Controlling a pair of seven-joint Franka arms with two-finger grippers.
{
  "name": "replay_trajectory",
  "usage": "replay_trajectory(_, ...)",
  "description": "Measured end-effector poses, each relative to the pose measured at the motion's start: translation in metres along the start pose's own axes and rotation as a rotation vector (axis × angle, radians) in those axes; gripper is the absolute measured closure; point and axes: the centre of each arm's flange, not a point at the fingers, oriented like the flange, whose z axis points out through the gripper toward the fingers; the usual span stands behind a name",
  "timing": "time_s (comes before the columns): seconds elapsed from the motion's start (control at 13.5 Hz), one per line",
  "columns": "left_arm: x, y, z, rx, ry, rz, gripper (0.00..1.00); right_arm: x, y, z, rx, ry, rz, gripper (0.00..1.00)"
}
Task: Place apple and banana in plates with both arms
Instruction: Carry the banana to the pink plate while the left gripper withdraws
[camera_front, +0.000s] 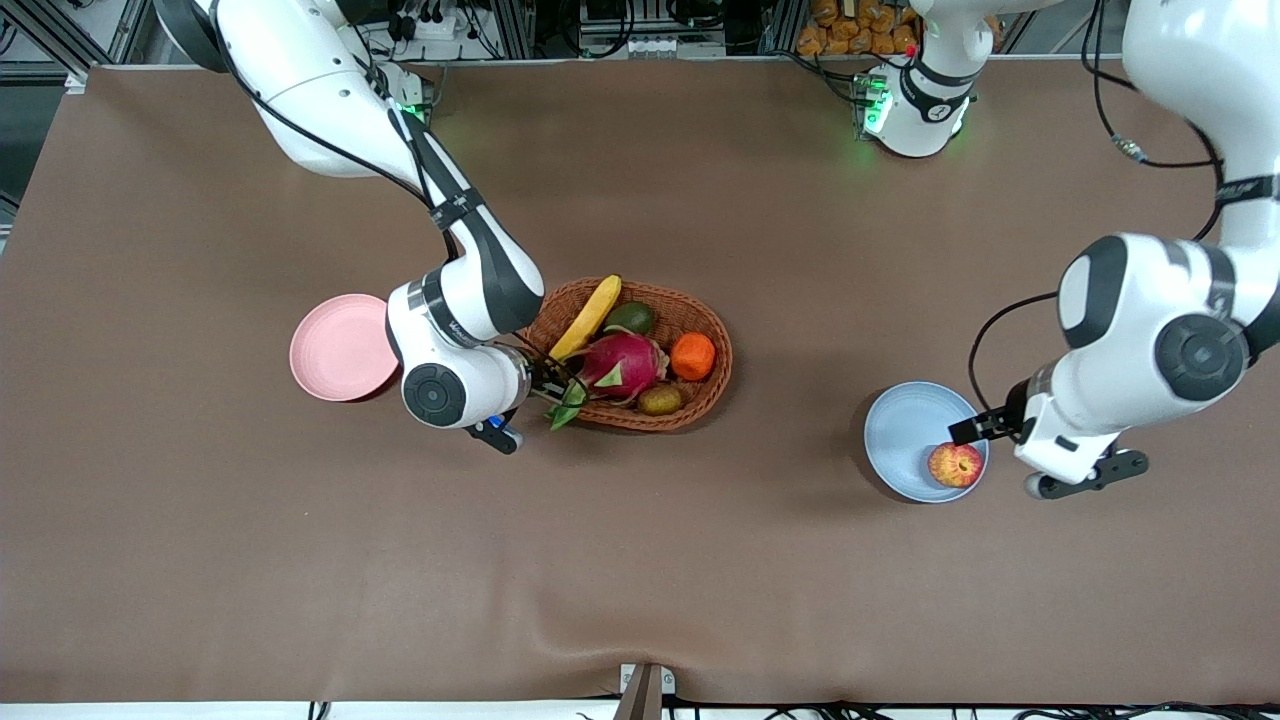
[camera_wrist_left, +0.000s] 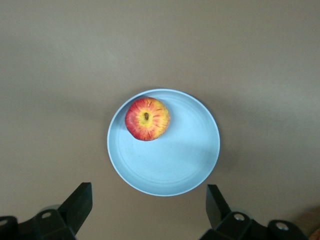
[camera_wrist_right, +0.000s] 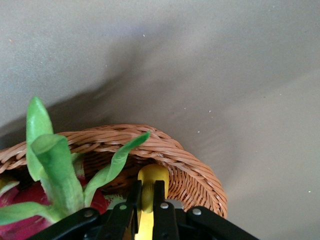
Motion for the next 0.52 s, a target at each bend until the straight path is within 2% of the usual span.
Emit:
replay_trajectory(0.22, -0.02, -0.007, -0.059, 0.018, 0.031, 0.002, 0.0, -0.003, 0.003, -0.012, -0.032, -0.028, -0.005, 0.87)
replay_trajectory(0.52, -0.054, -0.006, -0.132, 0.024, 0.099, 0.046, 0.0, -0.01, 0.013, -0.06, -0.088, -0.092, -0.045, 0.87)
